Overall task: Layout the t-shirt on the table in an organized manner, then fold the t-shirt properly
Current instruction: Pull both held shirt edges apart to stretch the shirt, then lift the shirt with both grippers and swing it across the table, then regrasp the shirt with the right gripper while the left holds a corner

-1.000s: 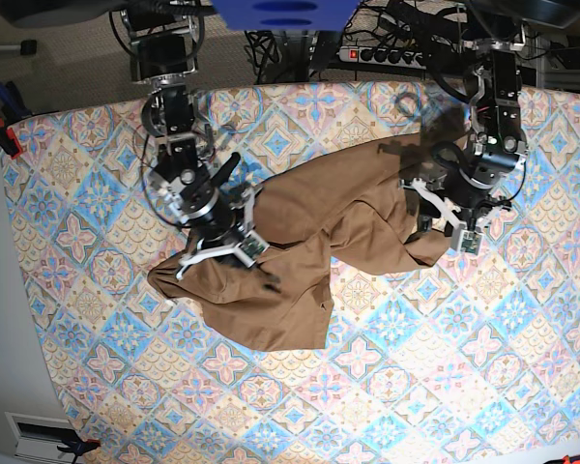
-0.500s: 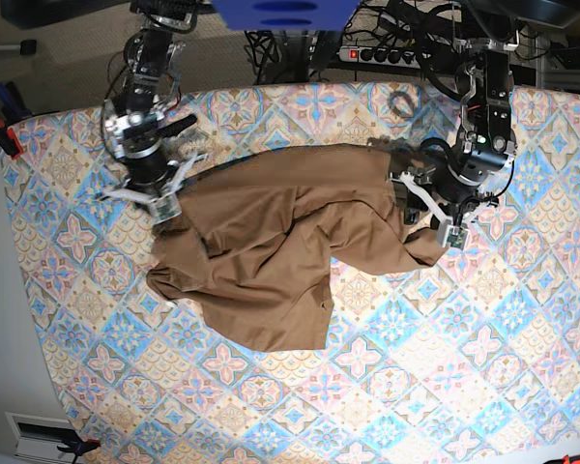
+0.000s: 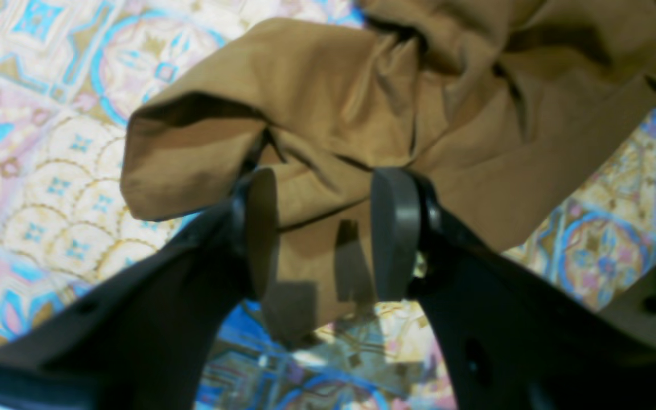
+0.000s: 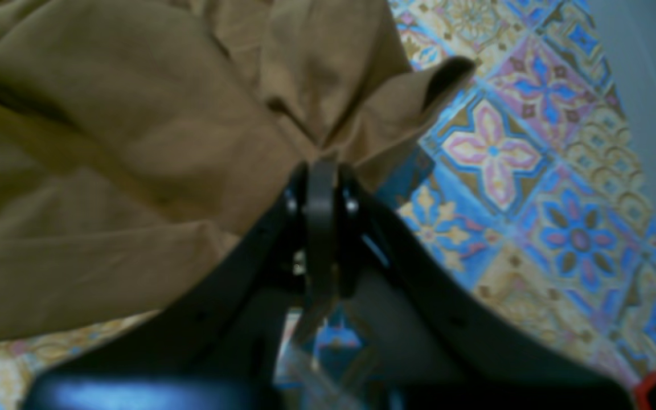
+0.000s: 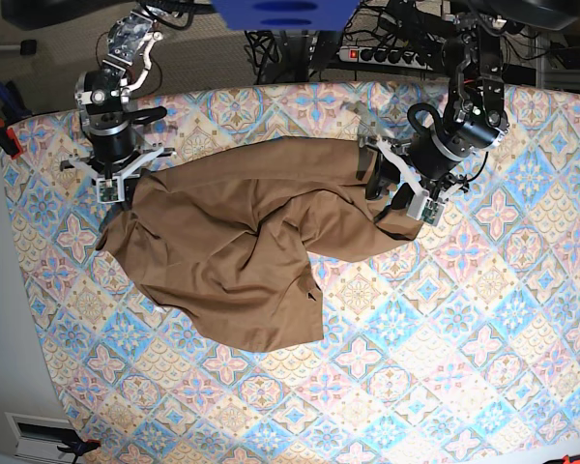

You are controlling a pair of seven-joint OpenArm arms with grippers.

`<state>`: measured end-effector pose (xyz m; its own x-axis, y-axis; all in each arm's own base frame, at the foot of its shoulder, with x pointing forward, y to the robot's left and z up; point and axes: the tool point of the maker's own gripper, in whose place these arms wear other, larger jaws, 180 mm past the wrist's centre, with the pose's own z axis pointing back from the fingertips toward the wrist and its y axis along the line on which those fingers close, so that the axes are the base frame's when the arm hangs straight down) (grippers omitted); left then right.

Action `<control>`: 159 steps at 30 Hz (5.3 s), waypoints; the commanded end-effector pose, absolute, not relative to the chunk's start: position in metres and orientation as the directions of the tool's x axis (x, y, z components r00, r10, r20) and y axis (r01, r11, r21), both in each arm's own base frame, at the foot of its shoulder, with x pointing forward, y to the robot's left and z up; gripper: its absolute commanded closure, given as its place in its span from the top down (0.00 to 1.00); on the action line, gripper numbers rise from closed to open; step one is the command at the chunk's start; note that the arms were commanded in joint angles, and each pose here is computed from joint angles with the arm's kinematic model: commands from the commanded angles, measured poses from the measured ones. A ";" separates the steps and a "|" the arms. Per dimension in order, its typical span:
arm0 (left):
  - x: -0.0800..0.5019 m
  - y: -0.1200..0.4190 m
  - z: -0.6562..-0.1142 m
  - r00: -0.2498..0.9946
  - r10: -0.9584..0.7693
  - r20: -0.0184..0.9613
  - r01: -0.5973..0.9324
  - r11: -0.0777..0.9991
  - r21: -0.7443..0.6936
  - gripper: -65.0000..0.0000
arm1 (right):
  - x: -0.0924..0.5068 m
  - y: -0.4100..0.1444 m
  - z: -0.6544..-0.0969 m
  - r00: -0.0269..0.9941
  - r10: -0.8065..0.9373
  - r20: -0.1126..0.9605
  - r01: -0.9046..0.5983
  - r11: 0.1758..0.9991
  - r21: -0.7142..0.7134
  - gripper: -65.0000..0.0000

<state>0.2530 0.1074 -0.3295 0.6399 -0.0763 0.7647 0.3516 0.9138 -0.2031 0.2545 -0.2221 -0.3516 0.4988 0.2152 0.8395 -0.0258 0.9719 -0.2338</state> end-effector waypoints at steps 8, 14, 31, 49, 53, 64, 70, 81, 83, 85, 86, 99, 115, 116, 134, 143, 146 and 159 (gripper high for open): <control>0.247 0.094 -0.320 0.630 -0.021 0.776 0.381 0.879 -0.286 0.68 | 0.260 -0.223 -0.339 0.455 0.223 0.862 -0.019 0.970 -0.241 0.00; 0.236 0.101 -0.354 0.712 0.022 0.702 0.318 0.881 -0.350 0.68 | 0.254 -0.223 -0.344 0.472 0.222 0.853 -0.024 0.970 -0.240 0.00; 0.242 0.104 -0.405 0.745 0.022 0.667 0.248 0.919 -0.308 0.68 | 0.248 -0.223 -0.348 0.486 0.224 0.844 -0.028 0.970 -0.242 0.00; 0.250 0.073 -0.374 0.721 -0.093 0.686 0.376 0.885 -0.275 0.00 | 0.250 -0.223 -0.346 0.480 0.223 0.848 -0.026 0.970 -0.241 0.00; 0.263 0.066 -0.332 0.635 -0.118 0.763 0.432 0.874 -0.224 0.00 | 0.250 -0.223 -0.347 0.483 0.224 0.846 -0.026 0.970 -0.242 0.00; 0.354 0.096 -0.245 0.500 -0.190 0.845 0.424 0.905 -0.047 0.00 | 0.326 -0.239 -0.274 0.304 0.274 0.912 0.033 0.954 -0.297 0.00; 0.407 0.115 -0.217 0.478 -0.156 0.864 0.372 0.927 -0.038 0.00 | 0.379 -0.268 -0.209 0.282 0.339 0.898 0.082 0.924 -0.374 0.00; 0.498 0.142 -0.137 0.419 -0.096 0.903 0.313 0.949 -0.045 0.00 | 0.464 -0.240 -0.149 0.233 0.430 0.872 -0.035 0.900 -0.434 0.00; 0.514 0.147 -0.122 0.413 -0.072 0.908 0.302 0.951 -0.062 0.00 | 0.484 -0.240 -0.137 0.222 0.407 0.886 -0.039 0.912 -0.409 0.00; 0.527 0.150 -0.107 0.390 -0.050 0.919 0.295 0.953 -0.073 0.00 | 0.501 -0.239 -0.128 0.219 0.382 0.898 -0.050 0.923 -0.381 0.00; 0.534 0.148 -0.101 0.386 -0.052 0.921 0.298 0.952 -0.071 0.00 | 0.510 -0.238 -0.122 0.215 0.370 0.904 -0.054 0.928 -0.368 0.00; 0.598 0.164 -0.042 0.316 -0.072 0.946 0.243 0.970 -0.008 0.00 | 0.587 -0.225 -0.058 0.093 0.244 0.965 -0.143 0.963 -0.230 0.00; 0.604 0.166 0.004 0.244 -0.054 0.968 0.240 0.971 -0.006 0.00 | 0.598 -0.276 0.032 -0.037 0.185 0.982 -0.022 0.982 -0.186 0.00; 0.604 0.165 0.003 0.246 -0.057 0.968 0.241 0.971 -0.004 0.00 | 0.598 -0.276 0.032 -0.038 0.186 0.982 -0.021 0.982 -0.187 0.00; 0.428 0.159 -0.154 0.480 -0.298 0.825 0.310 0.937 0.159 0.00 | 0.560 -0.225 -0.144 0.154 0.246 0.957 -0.110 0.967 -0.230 0.00; 0.301 0.193 -0.258 0.662 -0.192 0.724 0.281 0.960 -0.002 0.00 | 0.537 -0.161 -0.161 0.146 0.418 0.896 -0.236 0.895 -0.379 0.22; 0.263 0.215 -0.284 0.729 -0.154 0.667 0.244 0.969 -0.043 0.00 | 0.520 -0.139 -0.187 0.154 0.449 0.880 -0.289 0.872 -0.394 0.23; 0.139 0.259 -0.343 0.870 -0.342 0.357 0.356 0.934 0.028 0.00 | 0.474 0.000 -0.251 0.122 0.549 0.827 -0.576 0.718 -0.392 0.36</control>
<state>0.1372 0.2532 -0.3490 0.8769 -0.3239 0.3551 0.3475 0.9377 -0.0028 0.4560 -0.0008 -0.2912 0.2027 0.5830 0.7868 -0.6192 0.6988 -0.3582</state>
